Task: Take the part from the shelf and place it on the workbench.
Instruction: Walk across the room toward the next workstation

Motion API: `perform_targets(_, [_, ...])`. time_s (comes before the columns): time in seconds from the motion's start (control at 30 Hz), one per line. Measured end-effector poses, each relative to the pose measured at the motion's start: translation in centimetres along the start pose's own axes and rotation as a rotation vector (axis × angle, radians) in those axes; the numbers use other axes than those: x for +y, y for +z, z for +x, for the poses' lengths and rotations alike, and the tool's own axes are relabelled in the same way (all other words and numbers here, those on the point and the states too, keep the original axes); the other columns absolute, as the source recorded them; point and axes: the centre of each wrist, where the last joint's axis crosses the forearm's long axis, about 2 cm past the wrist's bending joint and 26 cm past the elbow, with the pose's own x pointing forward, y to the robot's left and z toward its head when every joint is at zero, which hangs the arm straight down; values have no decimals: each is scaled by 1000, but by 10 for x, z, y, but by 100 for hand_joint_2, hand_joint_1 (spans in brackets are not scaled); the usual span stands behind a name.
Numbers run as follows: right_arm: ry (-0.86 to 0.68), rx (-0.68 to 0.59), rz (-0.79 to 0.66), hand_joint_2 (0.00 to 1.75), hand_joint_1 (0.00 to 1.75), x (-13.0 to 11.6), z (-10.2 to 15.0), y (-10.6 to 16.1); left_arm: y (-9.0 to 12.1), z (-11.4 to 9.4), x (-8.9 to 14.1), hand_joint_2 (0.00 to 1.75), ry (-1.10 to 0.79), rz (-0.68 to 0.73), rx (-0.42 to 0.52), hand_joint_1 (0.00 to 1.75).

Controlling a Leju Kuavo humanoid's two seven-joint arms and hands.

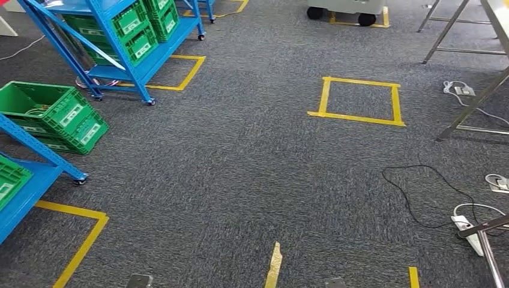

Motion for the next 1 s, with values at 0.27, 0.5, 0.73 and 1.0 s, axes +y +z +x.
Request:
perform_targets(0.27, [0, -2, 2, 0, 0, 0, -1, 0, 0, 1, 1, 0, -4, 4, -2, 0])
perform_targets(0.5, [0, -14, 3, 0, 0, -1, 3, -2, -1, 0, 2, 0, -6, 7, 1, 0])
perform_targets(0.73, [1, -7, 11, 0, 0, -1, -3, 1, 0, 0, 4, 0, -6, 8, 2, 0])
perform_targets(1.0, [5, -18, 16, 0, 0, 0, -1, 0, -2, 2, 5, 0, -7, 10, -3, 0])
